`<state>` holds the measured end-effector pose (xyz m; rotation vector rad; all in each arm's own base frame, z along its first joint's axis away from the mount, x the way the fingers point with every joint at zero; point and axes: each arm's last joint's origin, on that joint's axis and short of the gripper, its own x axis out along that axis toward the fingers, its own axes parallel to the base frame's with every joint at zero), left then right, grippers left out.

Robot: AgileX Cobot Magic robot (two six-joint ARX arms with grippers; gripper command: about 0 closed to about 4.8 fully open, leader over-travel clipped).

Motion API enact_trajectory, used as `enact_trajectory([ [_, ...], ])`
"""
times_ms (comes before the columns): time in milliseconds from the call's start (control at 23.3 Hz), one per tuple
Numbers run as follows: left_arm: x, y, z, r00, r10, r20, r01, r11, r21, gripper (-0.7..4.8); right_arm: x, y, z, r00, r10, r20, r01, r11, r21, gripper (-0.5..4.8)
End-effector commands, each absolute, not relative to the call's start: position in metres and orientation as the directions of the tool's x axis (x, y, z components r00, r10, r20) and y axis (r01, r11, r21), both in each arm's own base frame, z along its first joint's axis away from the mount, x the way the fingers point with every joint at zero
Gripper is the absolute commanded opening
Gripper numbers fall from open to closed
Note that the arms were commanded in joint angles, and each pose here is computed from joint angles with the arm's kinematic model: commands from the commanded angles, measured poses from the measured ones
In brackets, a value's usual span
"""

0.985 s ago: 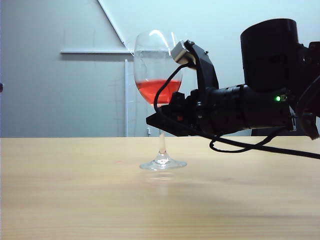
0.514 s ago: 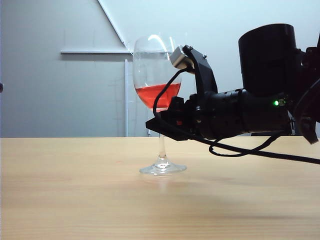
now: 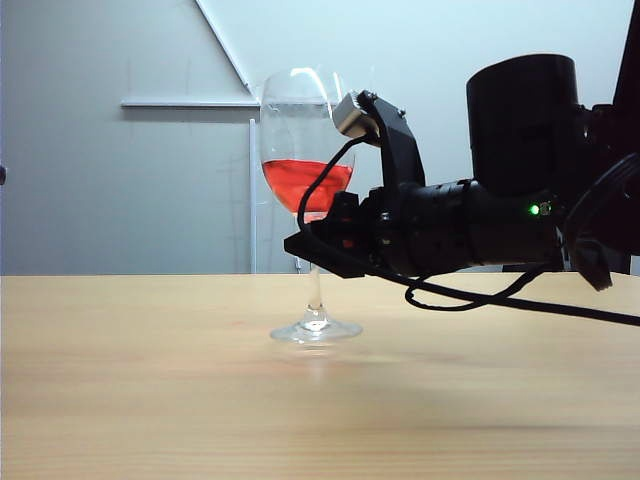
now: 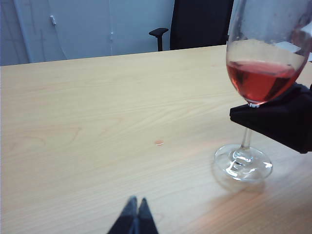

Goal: Gently pick up the goblet, rotate it counterclockwise for two full turns (viewing from above), and then place it back on the table.

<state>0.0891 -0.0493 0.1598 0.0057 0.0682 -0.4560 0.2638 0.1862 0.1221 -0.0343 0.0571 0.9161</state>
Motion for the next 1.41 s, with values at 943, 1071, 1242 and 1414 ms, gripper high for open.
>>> enact_trajectory([
  [943, 0.0891, -0.0492, 0.1618, 0.896, -0.440, -0.053, 0.440, 0.898, -0.004, -0.05, 0.2644, 0.1874, 0.1253, 0.602, 0.796, -0.058, -0.798, 0.603, -0.006, 0.12],
  [1071, 0.0891, -0.0492, 0.1618, 0.896, -0.440, -0.053, 0.440, 0.898, -0.004, -0.05, 0.2642, 0.1875, 0.1249, 0.597, 0.800, -0.062, -0.802, 0.598, -0.004, 0.77],
  [1242, 0.0891, -0.0492, 0.1618, 0.896, -0.440, -0.053, 0.440, 0.898, -0.004, -0.05, 0.2641, 0.1875, 0.1239, 0.595, 0.800, -0.072, -0.802, 0.597, 0.001, 1.01],
  [1414, 0.0891, -0.0492, 0.1618, 0.896, -0.440, -0.053, 0.440, 0.898, -0.004, -0.05, 0.2634, 0.1869, 0.1224, 0.595, 0.799, -0.083, -0.801, 0.599, 0.023, 1.27],
])
